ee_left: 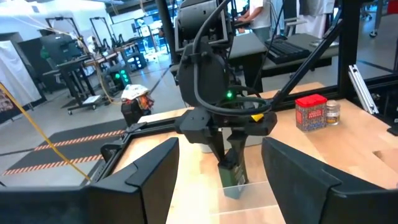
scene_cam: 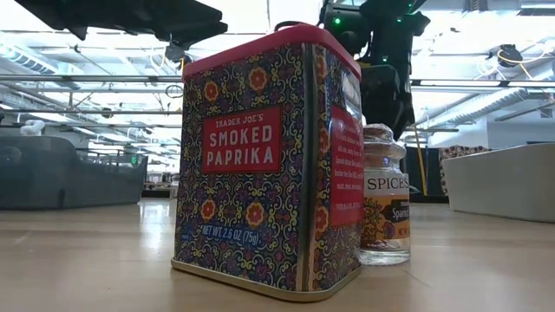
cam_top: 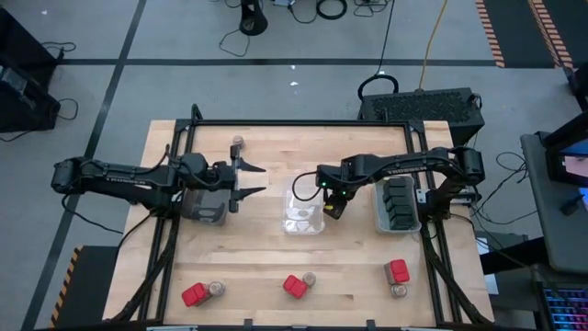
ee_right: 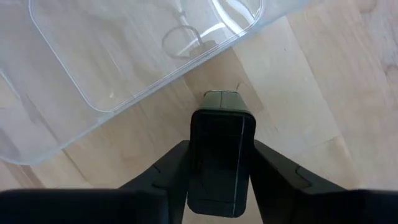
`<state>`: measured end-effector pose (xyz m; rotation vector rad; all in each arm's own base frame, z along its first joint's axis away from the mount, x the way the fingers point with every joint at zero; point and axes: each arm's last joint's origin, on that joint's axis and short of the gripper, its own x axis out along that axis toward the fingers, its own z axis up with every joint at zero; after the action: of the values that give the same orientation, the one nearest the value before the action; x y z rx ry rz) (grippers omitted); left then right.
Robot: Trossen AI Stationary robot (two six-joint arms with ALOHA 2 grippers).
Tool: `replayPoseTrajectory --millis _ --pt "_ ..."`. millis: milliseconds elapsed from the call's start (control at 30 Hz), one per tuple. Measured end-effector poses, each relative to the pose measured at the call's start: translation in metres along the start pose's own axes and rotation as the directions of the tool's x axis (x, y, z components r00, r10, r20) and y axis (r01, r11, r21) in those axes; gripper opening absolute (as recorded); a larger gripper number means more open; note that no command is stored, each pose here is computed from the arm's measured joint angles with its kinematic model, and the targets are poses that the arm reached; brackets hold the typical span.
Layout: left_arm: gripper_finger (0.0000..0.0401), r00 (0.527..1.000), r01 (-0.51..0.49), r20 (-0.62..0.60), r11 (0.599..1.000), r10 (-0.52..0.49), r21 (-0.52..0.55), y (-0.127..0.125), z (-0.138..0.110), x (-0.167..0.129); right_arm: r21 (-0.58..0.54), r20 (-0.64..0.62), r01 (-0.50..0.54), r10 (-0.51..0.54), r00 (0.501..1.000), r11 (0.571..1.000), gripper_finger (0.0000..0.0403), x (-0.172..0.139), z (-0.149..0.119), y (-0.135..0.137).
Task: Sort spices by type
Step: Put the black seasoning can into the gray bin
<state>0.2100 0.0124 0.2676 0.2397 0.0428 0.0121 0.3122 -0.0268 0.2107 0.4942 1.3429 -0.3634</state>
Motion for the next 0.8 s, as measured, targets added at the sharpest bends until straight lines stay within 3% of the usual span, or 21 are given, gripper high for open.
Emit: replayPoseTrajectory --millis 200,467,800 --pt "0.0235 1.0 0.0 0.0 1.0 0.0 0.0 0.0 0.0 0.0 -0.007 -0.005 0.0 0.0 1.0 1.0 0.0106 0.0 -0.001 0.0" --pt "0.0235 1.0 0.0 0.0 1.0 0.0 0.0 0.0 0.0 0.0 -0.009 -0.049 0.018 -0.019 0.999 1.0 0.0104 -0.005 -0.005 -0.002" --pt "0.0235 1.0 0.001 -0.008 1.0 -0.001 0.0 0.0 -0.001 0.0 0.008 -0.027 0.009 -0.009 1.0 1.0 0.0104 -0.066 -0.004 0.002"
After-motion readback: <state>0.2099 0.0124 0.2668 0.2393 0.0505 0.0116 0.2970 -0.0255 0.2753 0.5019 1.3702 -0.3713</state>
